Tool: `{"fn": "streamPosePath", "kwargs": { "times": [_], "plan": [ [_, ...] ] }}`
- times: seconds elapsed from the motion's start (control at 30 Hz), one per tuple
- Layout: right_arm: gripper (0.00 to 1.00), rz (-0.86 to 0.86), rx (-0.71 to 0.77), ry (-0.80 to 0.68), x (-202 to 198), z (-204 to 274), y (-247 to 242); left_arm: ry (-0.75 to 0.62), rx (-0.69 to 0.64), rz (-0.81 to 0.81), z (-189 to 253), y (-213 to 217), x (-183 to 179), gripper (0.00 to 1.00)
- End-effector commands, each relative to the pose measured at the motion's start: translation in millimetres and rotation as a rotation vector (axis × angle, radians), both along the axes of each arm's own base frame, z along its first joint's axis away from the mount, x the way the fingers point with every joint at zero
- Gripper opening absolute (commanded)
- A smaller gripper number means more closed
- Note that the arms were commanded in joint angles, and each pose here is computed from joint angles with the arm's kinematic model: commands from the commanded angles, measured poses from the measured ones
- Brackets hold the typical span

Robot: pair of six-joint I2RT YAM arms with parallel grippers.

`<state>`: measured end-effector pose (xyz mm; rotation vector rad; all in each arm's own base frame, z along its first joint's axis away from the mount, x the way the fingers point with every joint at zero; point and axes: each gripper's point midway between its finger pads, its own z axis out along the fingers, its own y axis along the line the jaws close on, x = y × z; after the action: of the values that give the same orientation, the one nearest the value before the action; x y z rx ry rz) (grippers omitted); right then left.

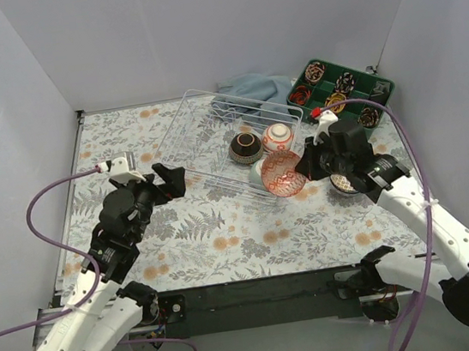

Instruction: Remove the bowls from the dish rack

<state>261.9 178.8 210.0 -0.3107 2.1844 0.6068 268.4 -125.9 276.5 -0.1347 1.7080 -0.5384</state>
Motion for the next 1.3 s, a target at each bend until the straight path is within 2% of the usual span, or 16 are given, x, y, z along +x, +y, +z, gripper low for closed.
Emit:
{"fn": "streamPosePath", "kwargs": {
  "times": [0.0, 0.27, 0.43, 0.87, 1.07, 1.1, 1.17, 1.27],
  "plan": [
    [0.01, -0.053, -0.085, 0.034, -20.3, -12.3, -26.7, 0.014, 0.108, 0.127, -20.7, 30.9, 0.3, 0.98],
    [0.01, -0.148, -0.125, 0.118, -52.5, -63.1, -55.2, 0.029, 0.128, 0.118, -30.7, 29.5, 1.3, 0.98],
    [0.01, -0.184, -0.164, 0.150, -55.2, -89.6, -64.1, 0.041, 0.133, 0.113, -36.6, 28.6, 0.9, 0.98],
    [0.01, -0.267, -0.137, 0.232, -47.5, -144.5, -79.1, 0.054, 0.136, 0.095, -41.4, 25.2, 1.4, 0.98],
    [0.22, -0.265, -0.113, 0.282, -52.8, -156.7, -80.5, 0.054, 0.136, 0.094, -41.7, 24.9, 1.0, 0.98],
    [0.29, -0.270, -0.112, 0.281, -52.4, -155.9, -81.3, 0.054, 0.136, 0.094, -41.7, 24.9, 1.0, 0.98],
    [0.36, -0.272, -0.108, 0.269, -52.9, -151.5, -81.6, 0.053, 0.135, 0.093, -41.4, 24.6, 1.0, 0.98],
    [0.52, -0.275, -0.114, 0.259, -53.9, -140.6, -83.8, 0.054, 0.137, 0.091, -41.4, 24.5, 0.8, 0.98]
  ]
}}
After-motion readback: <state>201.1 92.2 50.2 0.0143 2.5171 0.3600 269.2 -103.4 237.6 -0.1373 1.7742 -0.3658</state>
